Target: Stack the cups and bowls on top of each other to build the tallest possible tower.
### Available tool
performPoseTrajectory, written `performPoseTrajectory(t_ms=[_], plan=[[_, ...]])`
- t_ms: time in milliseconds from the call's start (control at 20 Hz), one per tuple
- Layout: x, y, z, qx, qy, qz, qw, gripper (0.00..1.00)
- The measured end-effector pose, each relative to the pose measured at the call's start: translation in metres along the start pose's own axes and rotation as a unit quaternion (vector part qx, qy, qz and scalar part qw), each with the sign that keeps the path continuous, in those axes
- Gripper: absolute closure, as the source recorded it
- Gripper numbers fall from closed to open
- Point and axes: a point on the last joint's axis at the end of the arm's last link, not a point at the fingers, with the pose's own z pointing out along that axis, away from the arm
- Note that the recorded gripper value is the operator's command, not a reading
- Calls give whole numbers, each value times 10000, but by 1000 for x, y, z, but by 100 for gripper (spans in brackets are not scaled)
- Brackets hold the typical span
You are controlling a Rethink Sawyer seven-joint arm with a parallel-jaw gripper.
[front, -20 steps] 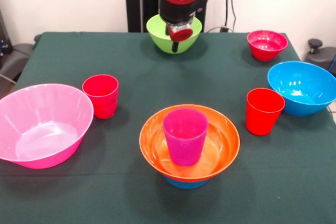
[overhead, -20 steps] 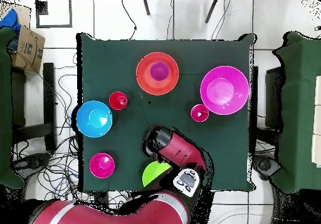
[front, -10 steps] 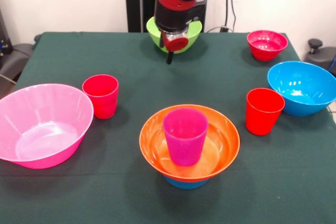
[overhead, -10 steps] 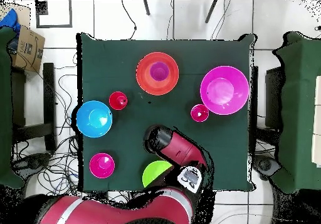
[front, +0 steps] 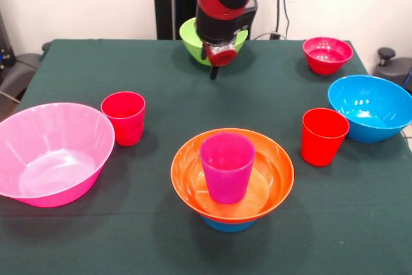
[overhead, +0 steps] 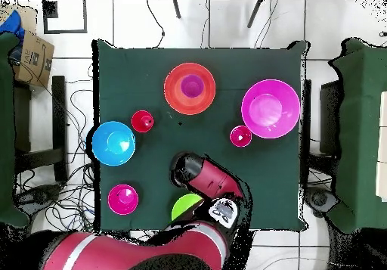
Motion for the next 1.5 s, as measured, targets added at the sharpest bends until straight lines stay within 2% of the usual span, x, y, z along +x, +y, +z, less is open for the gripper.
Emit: performPoseTrajectory(t_ms=[200, 400, 700, 1200, 1500], plan=[[15, -6, -3, 264, 272, -70, 9993, 0], [25, -8, -11, 392, 396, -127, 9984, 0], [28, -11, -20, 464, 400, -136, 9980, 0], [22, -16, -23, 489, 318, -88, 9983, 0], [20, -17, -21, 497, 344, -42, 9982, 0]])
